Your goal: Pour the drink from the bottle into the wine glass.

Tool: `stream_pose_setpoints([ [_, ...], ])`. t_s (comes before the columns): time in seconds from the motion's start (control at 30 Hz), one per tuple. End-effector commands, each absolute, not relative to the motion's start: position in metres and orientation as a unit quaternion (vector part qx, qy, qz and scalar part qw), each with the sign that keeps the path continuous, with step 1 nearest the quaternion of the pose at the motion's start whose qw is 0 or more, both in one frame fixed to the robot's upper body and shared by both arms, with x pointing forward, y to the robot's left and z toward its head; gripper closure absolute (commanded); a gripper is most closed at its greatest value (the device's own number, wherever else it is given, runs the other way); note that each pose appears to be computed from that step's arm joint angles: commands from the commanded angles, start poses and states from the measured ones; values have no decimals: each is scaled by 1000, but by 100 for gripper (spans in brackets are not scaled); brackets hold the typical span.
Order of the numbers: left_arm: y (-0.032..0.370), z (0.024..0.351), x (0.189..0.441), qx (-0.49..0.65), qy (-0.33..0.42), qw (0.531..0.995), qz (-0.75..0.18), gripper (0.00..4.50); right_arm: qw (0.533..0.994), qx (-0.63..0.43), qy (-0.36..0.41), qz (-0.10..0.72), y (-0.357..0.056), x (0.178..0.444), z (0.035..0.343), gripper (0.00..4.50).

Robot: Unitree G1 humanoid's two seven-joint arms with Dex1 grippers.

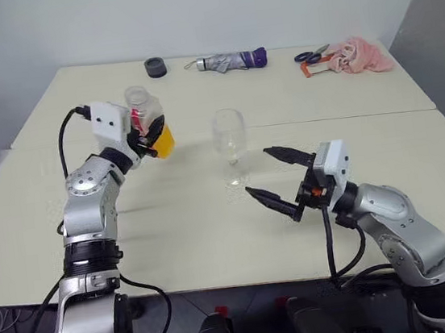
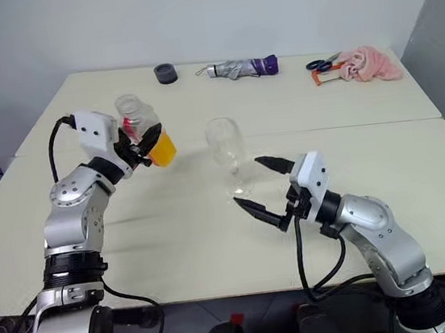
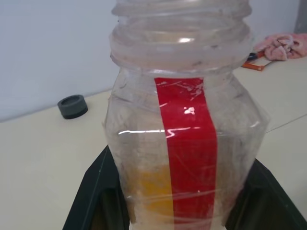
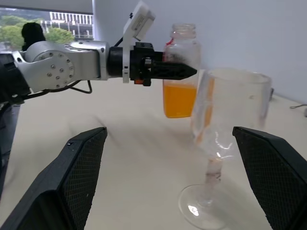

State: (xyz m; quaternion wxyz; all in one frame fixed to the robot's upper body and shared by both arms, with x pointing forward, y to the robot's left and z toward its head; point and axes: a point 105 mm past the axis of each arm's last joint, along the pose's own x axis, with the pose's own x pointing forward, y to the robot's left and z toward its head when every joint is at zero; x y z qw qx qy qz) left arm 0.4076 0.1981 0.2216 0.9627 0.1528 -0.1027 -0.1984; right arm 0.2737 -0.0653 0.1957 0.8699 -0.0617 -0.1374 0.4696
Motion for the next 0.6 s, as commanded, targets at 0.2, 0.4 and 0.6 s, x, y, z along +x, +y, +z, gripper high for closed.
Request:
stream_pose_setpoints([
  [0.2,154,279,402,337,-216,884,-243,262,866,-80,-182,458,-60,273,217,0],
  [0.4,141,286,405,406,-245,842,-258,262,882,-87,-179,427,-60,286,218,0],
  [0.6,135,291,408,472,-271,797,-261,262,886,-88,-179,418,-53,288,215,0],
])
